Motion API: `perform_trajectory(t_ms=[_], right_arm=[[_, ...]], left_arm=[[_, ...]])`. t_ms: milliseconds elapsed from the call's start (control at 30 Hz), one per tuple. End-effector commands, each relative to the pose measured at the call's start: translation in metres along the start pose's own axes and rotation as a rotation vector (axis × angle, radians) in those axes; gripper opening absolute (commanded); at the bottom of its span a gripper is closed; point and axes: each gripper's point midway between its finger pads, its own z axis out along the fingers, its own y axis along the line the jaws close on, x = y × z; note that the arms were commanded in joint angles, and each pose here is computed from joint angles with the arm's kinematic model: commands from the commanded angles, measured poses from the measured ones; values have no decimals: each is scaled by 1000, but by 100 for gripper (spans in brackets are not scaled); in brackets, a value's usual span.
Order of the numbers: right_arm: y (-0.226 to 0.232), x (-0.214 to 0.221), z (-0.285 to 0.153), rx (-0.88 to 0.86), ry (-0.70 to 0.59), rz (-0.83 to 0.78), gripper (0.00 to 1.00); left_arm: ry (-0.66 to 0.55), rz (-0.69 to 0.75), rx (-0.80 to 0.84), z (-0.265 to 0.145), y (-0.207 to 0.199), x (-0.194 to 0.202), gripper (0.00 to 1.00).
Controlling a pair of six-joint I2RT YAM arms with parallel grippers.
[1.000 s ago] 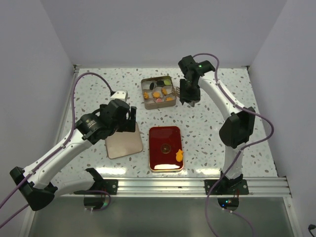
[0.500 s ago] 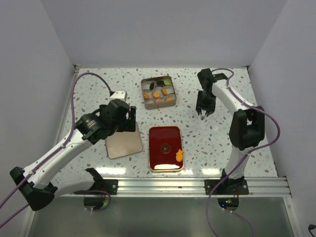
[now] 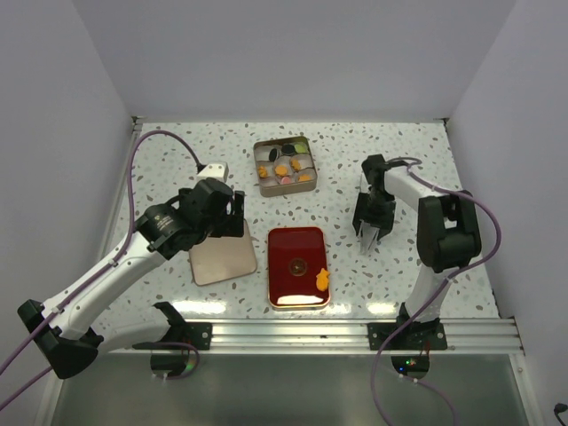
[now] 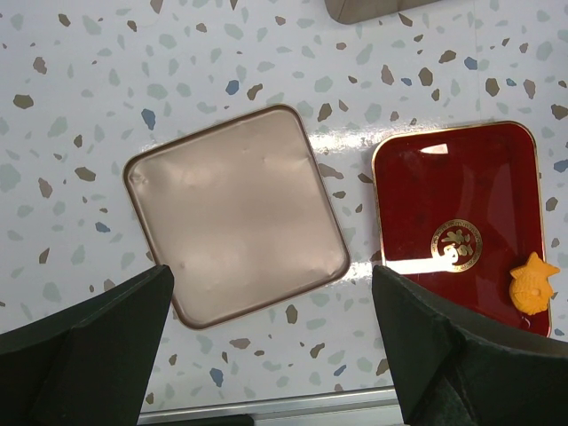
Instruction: Pack the cookies
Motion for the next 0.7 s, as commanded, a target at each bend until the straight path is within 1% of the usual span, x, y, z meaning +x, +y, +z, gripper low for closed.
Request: perform_trajectory(t_ms=[0,233,300,400,467,500,567,600,667], right_arm=[[8,-5,-3,-55,-40,13,64],[3,8,16,-37,3,15,68],[1,9,16,-27,5,16,71],[-3,5,7,-13,-20,14,77],[-4,-2,-11,-11,-61,18,83],[-9,-1,-19,6,-62,15,84],[-5,-12,-46,-20,-124,15,86],[-8,-12,-55,-17,-132,13,87],[0,-19,-85,-84,-202,14,88]], left_arm=[[-22,-36,1,-4,-1,-7,100],[-18,-40,-3,-3,0,-4,100],[-18,-44,-5,-3,2,-2,100],[-14,-47,-4,-3,2,0,100],[-12,-50,-9,-3,4,1,100],[-13,-49,-8,-5,4,0,100],[-11,-51,-12,-7,5,1,100],[-13,-53,-12,-8,6,0,100],[-16,-54,-10,-10,7,0,100]])
